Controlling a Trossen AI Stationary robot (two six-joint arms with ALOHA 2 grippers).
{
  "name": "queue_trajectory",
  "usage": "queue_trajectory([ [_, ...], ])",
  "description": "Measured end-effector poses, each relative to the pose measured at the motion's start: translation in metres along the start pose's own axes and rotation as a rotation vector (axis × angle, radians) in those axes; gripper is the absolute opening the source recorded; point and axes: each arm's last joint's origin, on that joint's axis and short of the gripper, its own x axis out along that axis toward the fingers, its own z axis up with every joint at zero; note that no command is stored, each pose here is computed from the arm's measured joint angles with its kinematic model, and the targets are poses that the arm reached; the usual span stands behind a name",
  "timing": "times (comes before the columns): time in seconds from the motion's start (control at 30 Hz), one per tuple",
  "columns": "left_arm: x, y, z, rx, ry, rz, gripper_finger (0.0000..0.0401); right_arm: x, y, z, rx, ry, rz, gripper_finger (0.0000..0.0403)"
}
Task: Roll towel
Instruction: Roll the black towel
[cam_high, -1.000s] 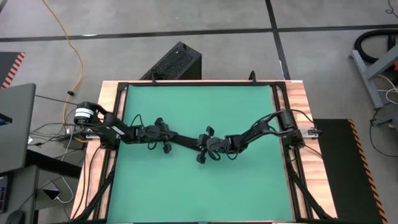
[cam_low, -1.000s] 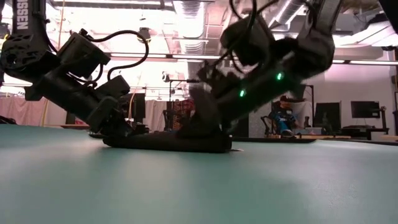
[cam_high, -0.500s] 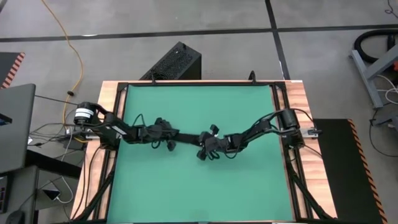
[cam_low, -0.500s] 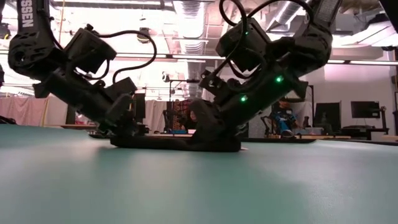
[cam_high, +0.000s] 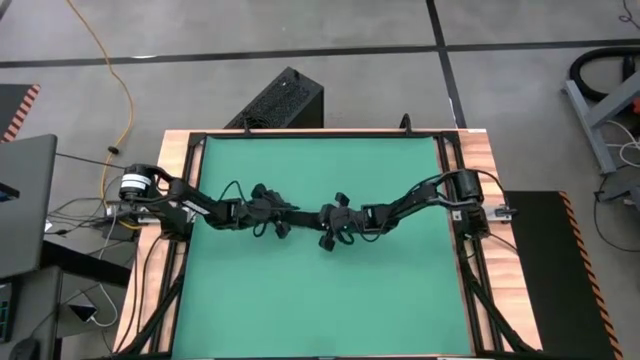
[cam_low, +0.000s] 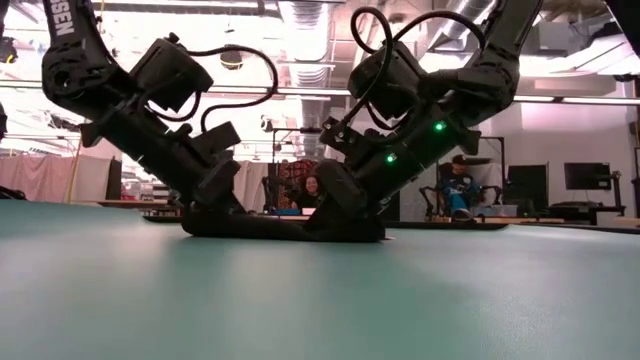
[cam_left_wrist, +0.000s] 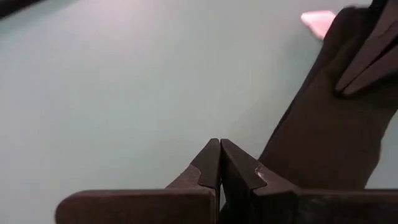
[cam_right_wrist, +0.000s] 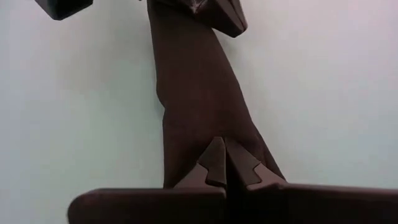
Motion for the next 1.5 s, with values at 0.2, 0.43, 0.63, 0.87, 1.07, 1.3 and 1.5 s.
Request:
queue_trajectory([
  [0.2,-0.013,-0.003,-0.001,-0.009,-0.079,-0.055,0.0000,0.000,0.000,-0.001,-0.007,0.003,0.001,0.0008],
  [0.43,-0.042,-0.019,0.017,-0.090,-0.332,-0.123,0.0000,0.001,0.000,-0.001,-0.008,0.003,0.002,0.0008],
  [0.63,-0.034,-0.030,-0.007,-0.077,-0.277,-0.077,0.0000,0.001,-0.002,0.000,-0.006,0.004,0.002,0.0008],
  [0.87,-0.017,-0.032,-0.032,-0.125,-0.271,-0.055,0.0000,0.001,-0.002,-0.001,-0.004,0.009,0.028,0.0008],
  [1.07,-0.013,-0.026,-0.043,-0.161,-0.273,-0.081,0.0000,0.001,-0.002,0.000,0.000,0.000,0.051,0.0008],
  [1.3,-0.017,-0.015,-0.050,-0.201,-0.230,-0.082,0.0000,0.002,-0.002,0.004,-0.002,-0.021,0.110,0.0008],
  [1.5,-0.016,-0.012,-0.048,-0.183,-0.225,-0.156,0.0000,0.003,-0.004,0.010,0.013,-0.073,0.177,0.0008],
])
